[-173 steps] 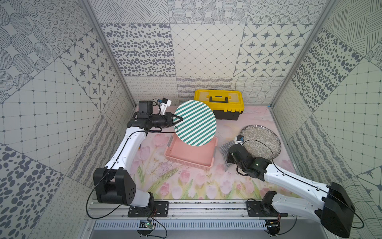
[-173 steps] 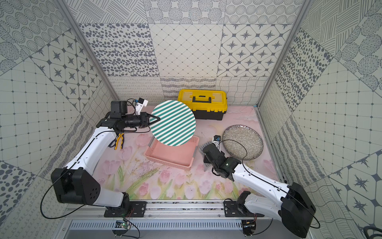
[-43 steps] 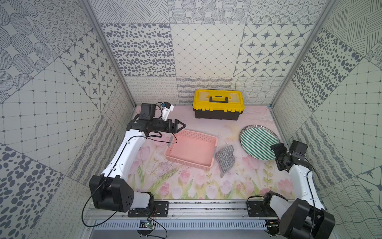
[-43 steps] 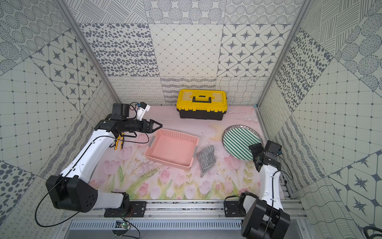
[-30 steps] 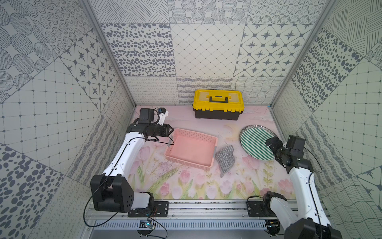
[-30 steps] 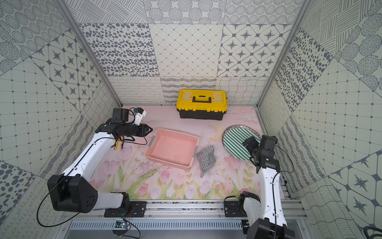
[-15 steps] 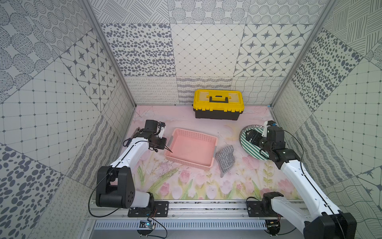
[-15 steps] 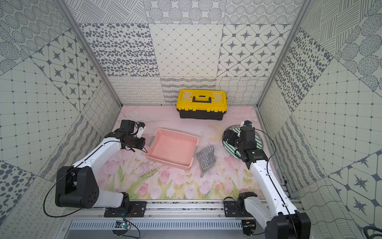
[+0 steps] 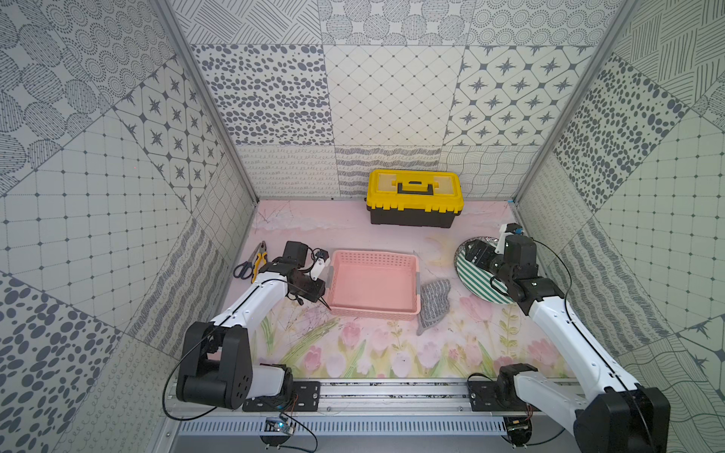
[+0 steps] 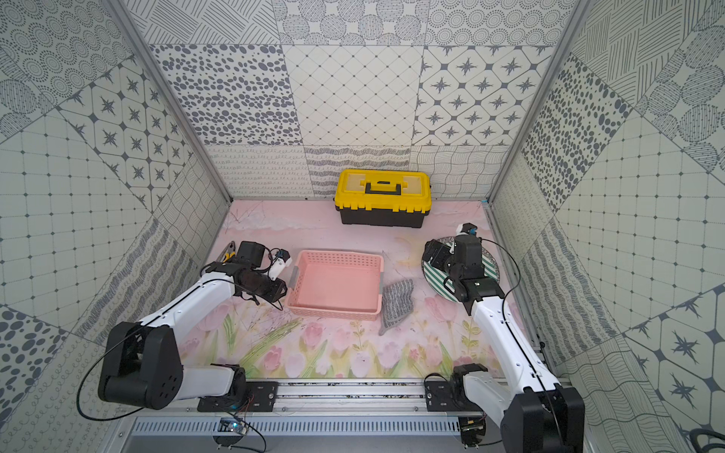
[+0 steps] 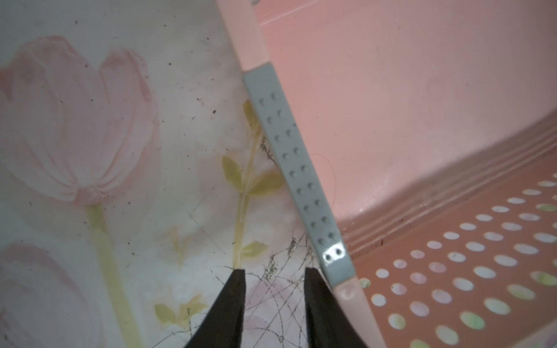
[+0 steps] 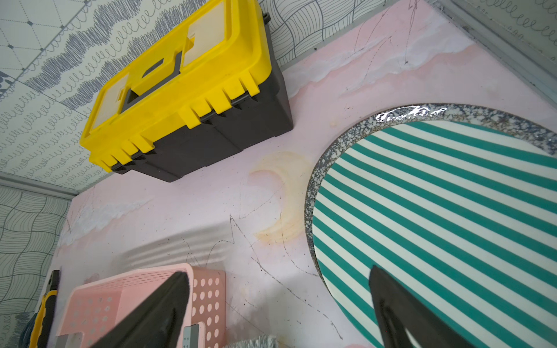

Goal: Wipe the wet plate dry
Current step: Adjust the bin at the center of the board, then reset both arms

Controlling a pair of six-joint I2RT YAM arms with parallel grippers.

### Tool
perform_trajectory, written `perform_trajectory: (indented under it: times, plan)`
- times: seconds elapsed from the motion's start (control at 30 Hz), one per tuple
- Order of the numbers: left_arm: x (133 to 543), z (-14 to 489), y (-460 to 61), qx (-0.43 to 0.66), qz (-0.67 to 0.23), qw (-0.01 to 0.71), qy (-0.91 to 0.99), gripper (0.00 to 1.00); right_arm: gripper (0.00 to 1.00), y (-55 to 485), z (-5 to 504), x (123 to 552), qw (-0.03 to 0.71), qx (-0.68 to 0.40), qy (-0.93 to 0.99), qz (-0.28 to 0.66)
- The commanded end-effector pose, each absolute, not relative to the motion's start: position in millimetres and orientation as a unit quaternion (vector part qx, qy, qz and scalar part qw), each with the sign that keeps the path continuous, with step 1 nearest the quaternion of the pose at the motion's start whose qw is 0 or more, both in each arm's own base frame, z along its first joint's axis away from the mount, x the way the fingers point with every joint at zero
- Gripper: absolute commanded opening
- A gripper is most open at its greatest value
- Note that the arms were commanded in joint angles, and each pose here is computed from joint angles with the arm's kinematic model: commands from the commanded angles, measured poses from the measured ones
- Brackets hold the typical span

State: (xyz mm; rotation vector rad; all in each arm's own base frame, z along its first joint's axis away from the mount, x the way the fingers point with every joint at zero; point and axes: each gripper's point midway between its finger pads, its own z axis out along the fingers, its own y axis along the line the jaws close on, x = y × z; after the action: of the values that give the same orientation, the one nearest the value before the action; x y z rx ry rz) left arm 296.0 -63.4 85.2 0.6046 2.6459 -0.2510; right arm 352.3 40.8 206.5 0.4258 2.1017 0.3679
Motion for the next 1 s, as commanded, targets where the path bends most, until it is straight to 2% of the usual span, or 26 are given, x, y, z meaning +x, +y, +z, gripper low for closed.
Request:
perform_trajectory:
  times: [0.0,0.1,0.13,0.33,0.53,0.63,0.83,0.97]
  plan:
    - [311.0,112.0,-71.2,0.203,-0.146,0.268,0.930,0.66,0.97,44.5,226.8,368.5,0.513,0.147,0.831,0.156]
    - [337.8,125.4,-56.0,0.153,-0.144,0.317,0.925,0.98,0.97,42.7,229.9,374.8,0.533,0.148,0.819,0.155]
    - [347.4,129.8,-50.2,0.133,-0.141,0.336,0.922,1.00,0.97,41.9,231.0,376.4,0.539,0.146,0.816,0.152]
    - [384.5,140.0,-25.3,0.065,-0.124,0.444,0.885,1.00,0.97,27.1,239.2,382.2,0.572,0.147,0.800,0.106]
    - [389.1,138.1,-24.9,0.040,-0.135,0.537,0.832,1.00,0.97,23.4,242.3,372.7,0.596,0.125,0.789,0.087]
    - [390.0,128.9,-31.5,0.037,-0.159,0.539,0.826,1.00,0.97,18.5,239.2,369.3,0.604,0.121,0.785,0.070]
    - [389.3,94.5,-27.8,0.028,-0.143,0.550,0.822,1.00,0.97,16.7,229.1,360.5,0.649,0.053,0.758,0.020]
    - [395.0,86.0,-33.2,0.036,-0.112,0.536,0.836,1.00,0.97,12.7,198.3,365.6,0.634,0.031,0.773,-0.017]
